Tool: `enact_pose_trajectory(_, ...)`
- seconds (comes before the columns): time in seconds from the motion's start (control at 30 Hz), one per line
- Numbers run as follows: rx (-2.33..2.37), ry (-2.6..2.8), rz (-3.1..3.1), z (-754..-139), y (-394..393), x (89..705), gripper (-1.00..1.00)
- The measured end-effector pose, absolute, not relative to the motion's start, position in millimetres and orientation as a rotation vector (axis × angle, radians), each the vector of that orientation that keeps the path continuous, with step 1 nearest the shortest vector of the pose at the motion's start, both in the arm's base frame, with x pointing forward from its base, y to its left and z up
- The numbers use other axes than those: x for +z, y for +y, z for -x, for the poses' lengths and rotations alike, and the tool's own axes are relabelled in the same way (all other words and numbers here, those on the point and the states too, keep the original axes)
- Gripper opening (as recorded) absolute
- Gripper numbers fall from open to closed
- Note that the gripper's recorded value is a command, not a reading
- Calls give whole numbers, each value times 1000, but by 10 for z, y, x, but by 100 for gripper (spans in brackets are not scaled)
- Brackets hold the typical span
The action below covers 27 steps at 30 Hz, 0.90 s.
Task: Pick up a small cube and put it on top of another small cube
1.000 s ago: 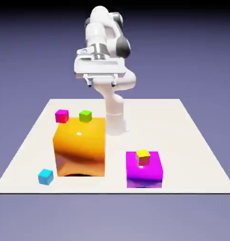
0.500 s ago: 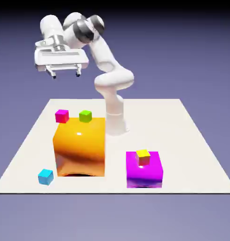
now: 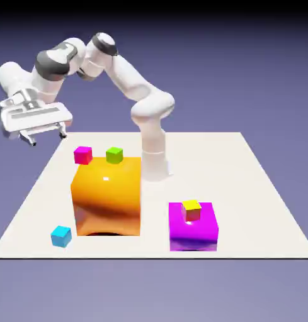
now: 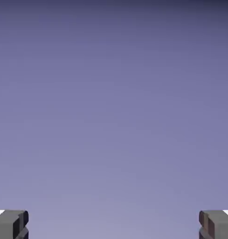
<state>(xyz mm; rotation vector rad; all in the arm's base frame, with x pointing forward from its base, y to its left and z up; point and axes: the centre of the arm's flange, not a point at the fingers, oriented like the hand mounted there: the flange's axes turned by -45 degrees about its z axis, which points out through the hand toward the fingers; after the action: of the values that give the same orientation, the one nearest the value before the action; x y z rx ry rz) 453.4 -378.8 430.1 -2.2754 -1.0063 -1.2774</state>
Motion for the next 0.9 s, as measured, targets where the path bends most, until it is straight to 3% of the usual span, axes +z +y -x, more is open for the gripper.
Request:
enact_pose_trajectory(0.7,-1038,-1396,1869,-4399,-4457,1288,0)
enact_pose_trajectory(0.87,-1033,-1402,1862,-4503,-4056,785,0)
enact_pose_trajectory(0.9,-1033,-1402,1862,-4504,-4053,782,-100)
